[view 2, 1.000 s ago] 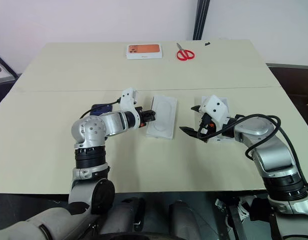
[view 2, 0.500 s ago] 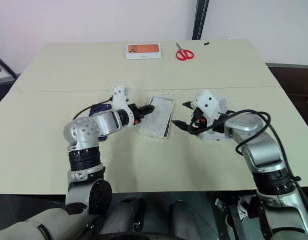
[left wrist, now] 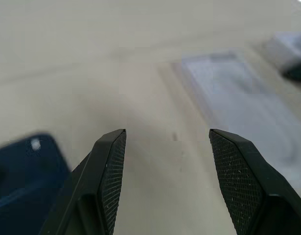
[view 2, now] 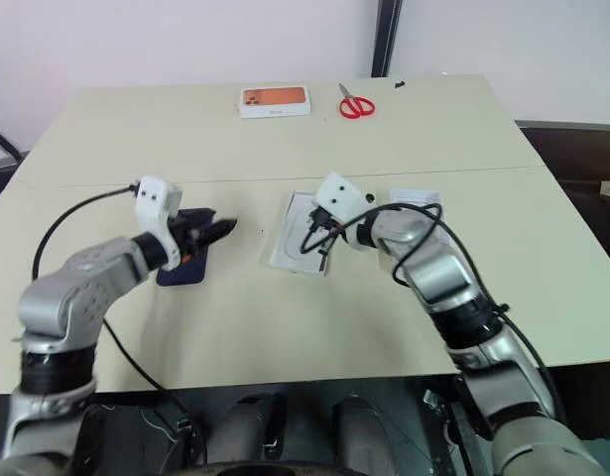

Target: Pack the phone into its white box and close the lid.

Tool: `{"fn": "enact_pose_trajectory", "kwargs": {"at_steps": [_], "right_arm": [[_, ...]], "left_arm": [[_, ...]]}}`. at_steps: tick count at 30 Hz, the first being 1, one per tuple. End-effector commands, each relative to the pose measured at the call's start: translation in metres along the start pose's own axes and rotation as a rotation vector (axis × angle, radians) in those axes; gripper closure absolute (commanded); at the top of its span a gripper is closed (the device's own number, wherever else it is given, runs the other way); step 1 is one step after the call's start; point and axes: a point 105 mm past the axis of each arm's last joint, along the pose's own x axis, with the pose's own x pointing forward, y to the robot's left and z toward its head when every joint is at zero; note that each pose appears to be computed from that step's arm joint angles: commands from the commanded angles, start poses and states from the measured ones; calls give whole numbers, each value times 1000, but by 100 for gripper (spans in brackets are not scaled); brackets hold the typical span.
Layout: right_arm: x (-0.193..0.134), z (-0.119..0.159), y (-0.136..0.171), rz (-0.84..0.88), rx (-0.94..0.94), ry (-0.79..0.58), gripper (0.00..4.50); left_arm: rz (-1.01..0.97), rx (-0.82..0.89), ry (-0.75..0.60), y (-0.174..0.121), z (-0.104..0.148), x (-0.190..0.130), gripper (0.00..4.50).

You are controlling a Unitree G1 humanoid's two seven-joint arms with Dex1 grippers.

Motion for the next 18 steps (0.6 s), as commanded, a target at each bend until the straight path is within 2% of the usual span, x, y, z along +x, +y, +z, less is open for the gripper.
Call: {"fn": "enact_pose_trajectory", "kwargs": {"at_steps": [1, 8, 18], "right_arm": [[14, 2, -8, -74, -42, 34, 446], [37, -7, -17, -140, -11, 89, 446], [56, -13, -29, -202, -80, 120, 446]], "left_arm": [[-99, 137, -83, -14, 7, -15, 165], [-202, 196, -99, -34, -16, -31, 165], [-294, 214, -77, -54, -27, -35, 165]]}}
